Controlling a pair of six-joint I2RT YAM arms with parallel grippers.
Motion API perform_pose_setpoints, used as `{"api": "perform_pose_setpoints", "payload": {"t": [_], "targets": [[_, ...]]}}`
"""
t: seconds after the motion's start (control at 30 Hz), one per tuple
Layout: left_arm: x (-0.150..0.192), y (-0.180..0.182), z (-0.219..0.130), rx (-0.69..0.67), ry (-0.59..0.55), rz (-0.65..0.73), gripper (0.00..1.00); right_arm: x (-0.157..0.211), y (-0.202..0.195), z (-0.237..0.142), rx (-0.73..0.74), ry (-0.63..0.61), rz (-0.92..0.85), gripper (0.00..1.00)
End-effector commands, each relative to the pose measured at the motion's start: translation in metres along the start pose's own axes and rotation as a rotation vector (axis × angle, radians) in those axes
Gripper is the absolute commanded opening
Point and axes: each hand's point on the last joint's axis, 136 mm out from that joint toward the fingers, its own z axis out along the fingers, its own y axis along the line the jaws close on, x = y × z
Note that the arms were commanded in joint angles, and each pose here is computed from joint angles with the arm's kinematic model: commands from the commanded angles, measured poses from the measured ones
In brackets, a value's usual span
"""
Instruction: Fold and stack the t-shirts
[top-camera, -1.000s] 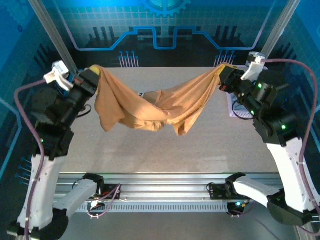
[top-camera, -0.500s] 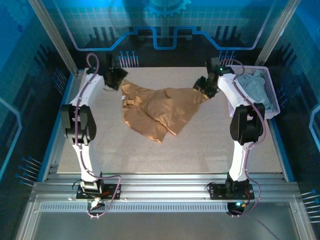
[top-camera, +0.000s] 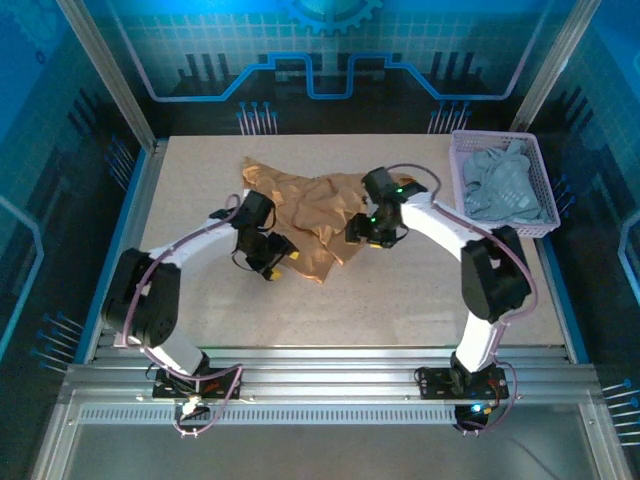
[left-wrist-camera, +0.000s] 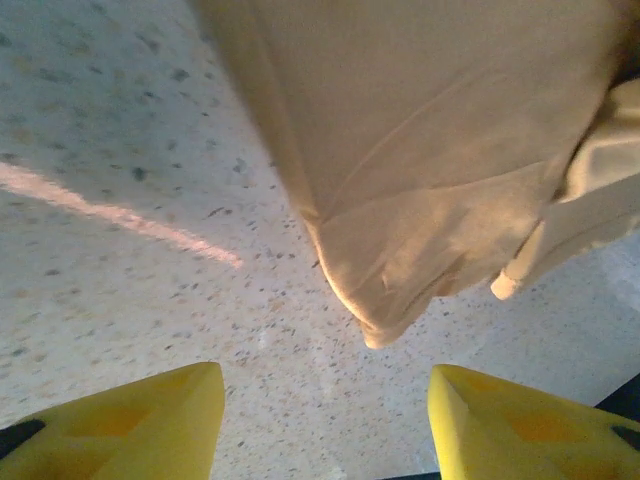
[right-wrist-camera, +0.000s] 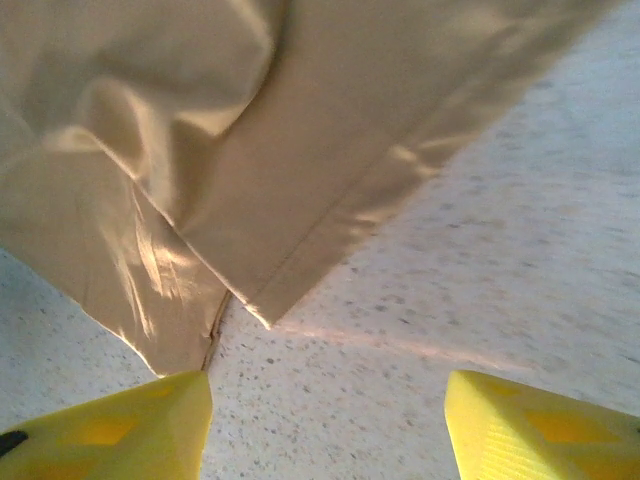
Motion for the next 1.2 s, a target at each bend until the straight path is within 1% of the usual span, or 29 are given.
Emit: {"api": "perform_pose_setpoints", "payload": {"t": [0.0,0.1,0.23,0.27,0.33,0.37,0.43,0.47,0.5,0.63,0.7,0.73,0.83,0.93,1.0,1.03,1.07,1.13,1.17], "targets": [[0.011,-0.028,0.016,0.050,0.064,0.004,0.57,-0.004,0.017,0.021,-0.002,0.014,-0.074,0.63],[0.019,-0.031,0.033,0.028,0.087,-0.001,0.56,-0.005,0.017,0.039,0.019,0.037,-0.076,0.62],[0.020,-0.034,0.053,0.008,0.101,-0.010,0.54,-0.009,0.018,0.053,0.036,0.066,-0.079,0.58],[0.019,-0.034,0.057,0.001,0.099,-0.008,0.51,-0.009,0.019,0.057,0.040,0.073,-0.082,0.57],[0.014,-0.031,0.063,-0.021,0.083,-0.010,0.43,-0.010,0.019,0.062,0.056,0.089,-0.084,0.55],[0.011,-0.028,0.066,-0.035,0.069,-0.012,0.36,-0.009,0.019,0.066,0.066,0.103,-0.082,0.53],[0.001,-0.019,0.066,-0.077,0.021,-0.008,0.20,-0.006,0.016,0.073,0.088,0.128,-0.069,0.46],[-0.004,-0.014,0.063,-0.099,-0.004,-0.009,0.08,-0.005,0.013,0.077,0.103,0.141,-0.057,0.38],[-0.009,-0.007,0.058,-0.116,-0.027,-0.016,0.00,-0.003,0.010,0.079,0.116,0.149,-0.049,0.28],[-0.023,0.024,0.030,-0.175,-0.112,-0.029,0.00,-0.001,0.002,0.070,0.153,0.131,-0.046,0.11],[-0.026,0.042,0.012,-0.199,-0.148,-0.024,0.00,-0.002,0.000,0.058,0.156,0.103,-0.053,0.03],[-0.026,0.050,0.006,-0.205,-0.157,-0.024,0.00,-0.003,0.001,0.051,0.157,0.089,-0.063,0.00],[-0.024,0.079,-0.010,-0.231,-0.165,-0.042,0.00,0.002,0.000,0.029,0.162,0.051,-0.101,0.00],[-0.022,0.108,-0.026,-0.259,-0.180,-0.064,0.00,0.014,-0.001,0.010,0.172,0.028,-0.162,0.00],[-0.022,0.123,-0.034,-0.258,-0.188,-0.076,0.00,0.024,0.004,0.003,0.176,0.016,-0.244,0.00],[-0.022,0.128,-0.037,-0.259,-0.191,-0.077,0.00,0.029,0.011,0.002,0.154,0.011,-0.294,0.00],[-0.022,0.132,-0.040,-0.261,-0.193,-0.077,0.00,0.037,0.021,0.002,0.126,0.011,-0.365,0.13],[-0.023,0.138,-0.042,-0.266,-0.193,-0.082,0.00,0.051,0.039,0.006,0.100,0.008,-0.501,0.42],[-0.024,0.141,-0.042,-0.268,-0.192,-0.085,0.00,0.060,0.051,0.010,0.080,0.014,-0.569,0.54]]}}
